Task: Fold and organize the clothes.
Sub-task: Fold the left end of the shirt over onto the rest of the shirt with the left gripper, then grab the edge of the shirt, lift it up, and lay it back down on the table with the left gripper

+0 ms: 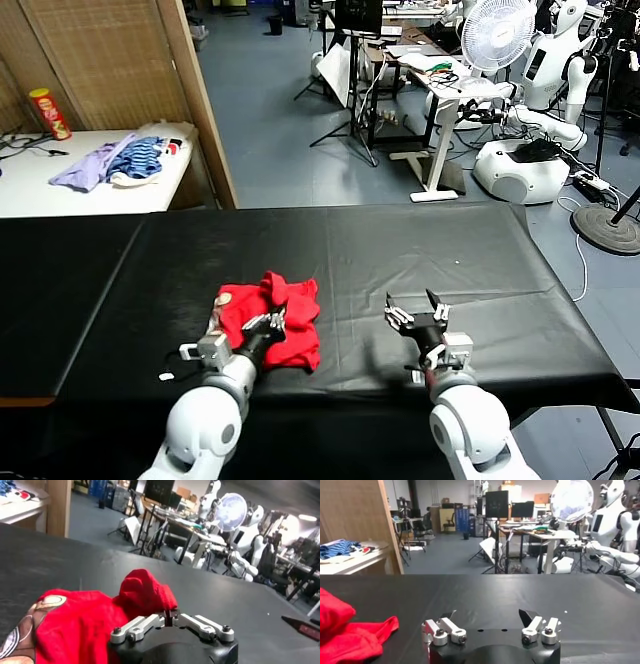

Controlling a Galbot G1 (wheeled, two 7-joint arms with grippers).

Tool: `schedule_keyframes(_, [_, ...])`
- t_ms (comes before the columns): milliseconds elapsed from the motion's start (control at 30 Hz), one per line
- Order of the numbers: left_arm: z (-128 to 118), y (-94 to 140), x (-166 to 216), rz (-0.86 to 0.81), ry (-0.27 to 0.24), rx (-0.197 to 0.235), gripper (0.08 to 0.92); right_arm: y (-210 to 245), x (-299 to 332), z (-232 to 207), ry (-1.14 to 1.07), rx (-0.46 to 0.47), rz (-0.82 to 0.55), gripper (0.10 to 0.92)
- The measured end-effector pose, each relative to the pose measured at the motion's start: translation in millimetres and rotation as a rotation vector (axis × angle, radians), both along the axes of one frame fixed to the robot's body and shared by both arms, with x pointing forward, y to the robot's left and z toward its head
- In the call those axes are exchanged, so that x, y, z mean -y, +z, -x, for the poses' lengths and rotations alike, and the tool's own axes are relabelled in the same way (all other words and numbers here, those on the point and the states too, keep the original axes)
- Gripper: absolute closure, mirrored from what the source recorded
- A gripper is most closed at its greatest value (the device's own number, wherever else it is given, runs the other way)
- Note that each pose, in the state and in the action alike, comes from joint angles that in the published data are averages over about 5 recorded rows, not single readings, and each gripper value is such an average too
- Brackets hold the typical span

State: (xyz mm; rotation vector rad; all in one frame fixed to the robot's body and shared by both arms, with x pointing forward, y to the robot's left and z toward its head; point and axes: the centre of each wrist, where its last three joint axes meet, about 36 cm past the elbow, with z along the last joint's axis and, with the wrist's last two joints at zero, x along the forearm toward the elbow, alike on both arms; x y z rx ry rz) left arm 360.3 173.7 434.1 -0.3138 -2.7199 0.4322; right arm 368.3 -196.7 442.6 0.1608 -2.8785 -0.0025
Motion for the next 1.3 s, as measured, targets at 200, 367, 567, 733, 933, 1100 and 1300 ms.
schedule_keyframes(200, [6.4,7.9,15.6,0.137,-0.020,-0.042,0.392,-4.0,-8.2,-8.3,0.075,-0.001,-0.016,0.224])
schedule_keyframes(367, [9.9,25.5,18.4,0.176,-0.006,0.029,0.216,-5.1,-22.5,-19.8,0.168,-0.007,-0.051,0.224])
schedule_keyframes(567, [15.5,15.8,-10.7,0.036,0.061,0.105,0.202,-7.3,-55.7,-40.2,0.261,-0.011,-0.033,0.224])
schedule_keyframes(733, [17.5,-1.7,-41.2,-0.095,0.132,0.102,0.201,-24.0,-87.2,-52.2,0.332,-0.035,0.066,0.224])
schedule_keyframes(933, [12.8,-14.7,-59.3,-0.150,0.178,0.085,0.201,-50.5,-102.4,-52.1,0.337,-0.043,0.254,0.224])
schedule_keyframes(1100, [7.5,-22.6,-71.1,-0.154,0.203,0.067,0.201,-58.2,-106.0,-50.5,0.272,0.006,0.364,0.224])
schedule_keyframes(1300, [3.8,-34.3,-87.2,-0.092,0.235,0.039,0.201,-45.0,-100.3,-46.7,0.248,0.047,0.215,0.224])
